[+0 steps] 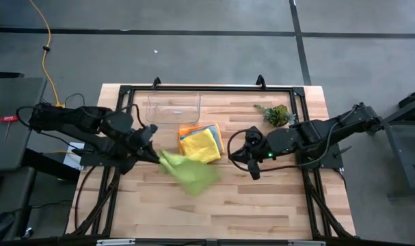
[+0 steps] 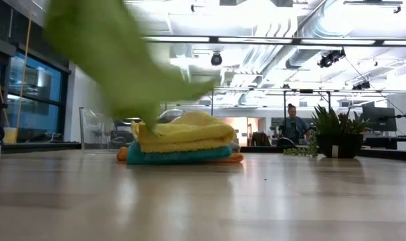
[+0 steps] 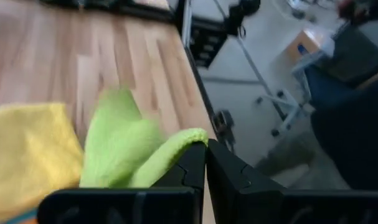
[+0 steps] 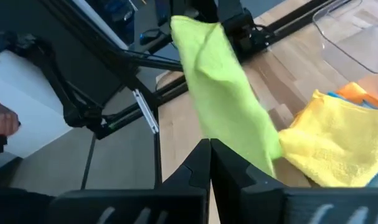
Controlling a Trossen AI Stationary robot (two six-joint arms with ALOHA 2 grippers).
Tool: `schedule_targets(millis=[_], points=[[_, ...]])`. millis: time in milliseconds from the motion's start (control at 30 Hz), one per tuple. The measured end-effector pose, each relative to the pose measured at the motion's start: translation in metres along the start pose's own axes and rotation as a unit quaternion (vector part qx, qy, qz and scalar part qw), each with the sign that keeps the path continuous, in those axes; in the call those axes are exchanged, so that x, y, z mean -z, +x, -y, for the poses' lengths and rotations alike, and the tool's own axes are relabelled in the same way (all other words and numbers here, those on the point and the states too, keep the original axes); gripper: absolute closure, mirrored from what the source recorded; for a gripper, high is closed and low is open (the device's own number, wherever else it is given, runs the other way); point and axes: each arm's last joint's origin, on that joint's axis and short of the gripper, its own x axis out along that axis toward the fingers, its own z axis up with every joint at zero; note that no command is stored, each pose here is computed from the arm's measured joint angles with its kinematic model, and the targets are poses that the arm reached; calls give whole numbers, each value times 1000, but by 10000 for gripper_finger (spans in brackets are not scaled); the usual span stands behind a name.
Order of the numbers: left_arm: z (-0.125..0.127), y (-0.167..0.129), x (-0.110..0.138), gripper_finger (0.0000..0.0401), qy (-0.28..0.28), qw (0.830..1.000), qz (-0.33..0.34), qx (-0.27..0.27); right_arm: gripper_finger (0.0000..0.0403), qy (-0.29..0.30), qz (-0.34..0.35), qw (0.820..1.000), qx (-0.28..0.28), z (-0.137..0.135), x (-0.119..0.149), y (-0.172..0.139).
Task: Fold microfiber towels
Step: Fold the green towel
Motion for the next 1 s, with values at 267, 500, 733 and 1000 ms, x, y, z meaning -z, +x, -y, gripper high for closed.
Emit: schedule_targets(millis=[267, 500, 733, 1000], points=[[-6, 11, 11, 401, -19, 997, -77, -25, 402, 8, 2, 1000, 6, 1, 0, 0], [-10, 28, 10, 401, -17, 994, -99, -30, 403, 31, 36, 999, 25, 0, -1, 10], [1, 70, 28, 401, 42, 974, -220, -23, 387, 19, -1, 999, 47, 3, 13, 40], [36, 93, 72, 401, 116, 923, -351, -102, 274, -23, -58, 995, 73, 13, 37, 90]])
